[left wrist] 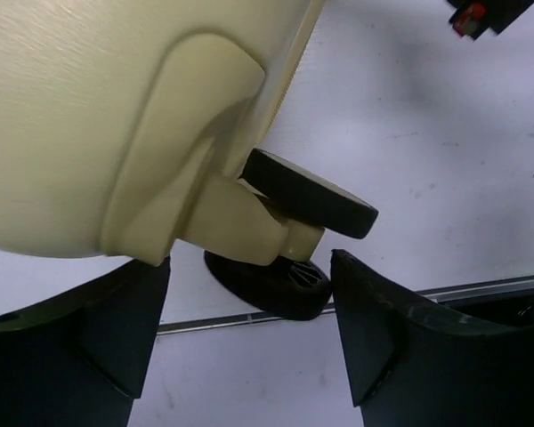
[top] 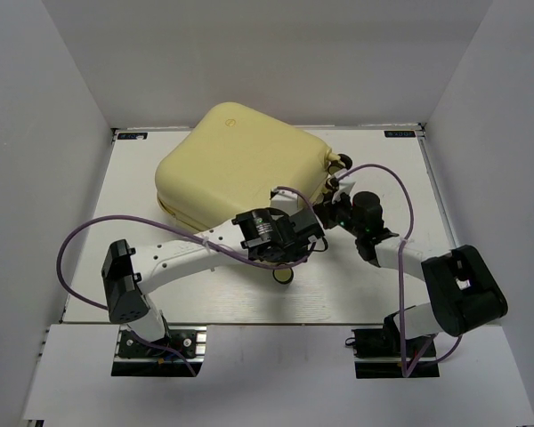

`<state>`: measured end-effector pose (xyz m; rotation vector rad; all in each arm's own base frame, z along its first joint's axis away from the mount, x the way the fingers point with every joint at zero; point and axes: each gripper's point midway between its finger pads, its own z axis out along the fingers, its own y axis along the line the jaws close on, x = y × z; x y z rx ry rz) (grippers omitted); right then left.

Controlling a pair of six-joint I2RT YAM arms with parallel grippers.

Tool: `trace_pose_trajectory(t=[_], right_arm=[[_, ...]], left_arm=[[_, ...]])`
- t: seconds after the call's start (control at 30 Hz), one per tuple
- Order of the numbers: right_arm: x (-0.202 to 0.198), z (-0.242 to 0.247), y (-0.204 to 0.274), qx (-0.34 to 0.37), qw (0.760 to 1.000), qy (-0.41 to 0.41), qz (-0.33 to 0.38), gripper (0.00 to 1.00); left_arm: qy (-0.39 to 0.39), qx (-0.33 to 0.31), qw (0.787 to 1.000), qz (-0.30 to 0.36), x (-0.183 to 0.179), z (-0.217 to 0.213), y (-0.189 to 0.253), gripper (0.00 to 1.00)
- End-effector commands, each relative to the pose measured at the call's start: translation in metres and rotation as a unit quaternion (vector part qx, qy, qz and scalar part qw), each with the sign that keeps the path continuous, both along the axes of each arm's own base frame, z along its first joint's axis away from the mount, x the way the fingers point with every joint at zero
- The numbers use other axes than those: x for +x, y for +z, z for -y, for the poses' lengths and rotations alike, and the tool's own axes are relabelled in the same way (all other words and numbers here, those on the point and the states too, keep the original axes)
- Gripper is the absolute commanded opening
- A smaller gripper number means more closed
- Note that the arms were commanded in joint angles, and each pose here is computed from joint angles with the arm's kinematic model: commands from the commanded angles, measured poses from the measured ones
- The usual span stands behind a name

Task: Pack the luggage

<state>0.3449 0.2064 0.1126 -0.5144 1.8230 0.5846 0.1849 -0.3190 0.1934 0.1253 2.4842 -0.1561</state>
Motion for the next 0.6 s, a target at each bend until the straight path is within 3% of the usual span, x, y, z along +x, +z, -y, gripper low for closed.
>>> trace_pose_trajectory(t=[0.0,0.2,0.23,0.3,0.33,0.37,0.57], right_arm=[[0.018,0.008,0.057,0.034,0.994,-0.032,0.099,0.00],[0.016,0.008,0.063,0.038,0.993,-0.030,0.105,0.00],[0.016,0.007,0.062,0.040,0.993,-0.027,0.103,0.00],[0.015,0.008,0.061,0.041,0.994,-0.029,0.101,0.00],[0.013,0.008,0.059,0.041,0.994,-0.028,0.099,0.00],[0.013,0.008,0.058,0.039,0.994,-0.028,0.098,0.00],[0.021,0.029,0.052,0.031,0.991,-0.090,0.091,0.00]], left_arm=[[0.019,-0.041,0.999,-0.009,-0.006,0.002,-0.001,0.81],[0.031,-0.034,0.999,-0.016,0.003,0.002,-0.021,0.62],[0.031,-0.027,0.999,-0.017,0.004,0.004,-0.026,0.48],[0.036,-0.023,0.999,-0.017,0.007,0.003,-0.025,0.30],[0.043,-0.012,0.999,-0.017,0.007,-0.001,-0.024,0.11],[0.045,-0.006,0.999,-0.015,0.007,-0.003,-0.023,0.00],[0.106,0.060,0.992,0.043,0.006,-0.056,-0.008,0.00]])
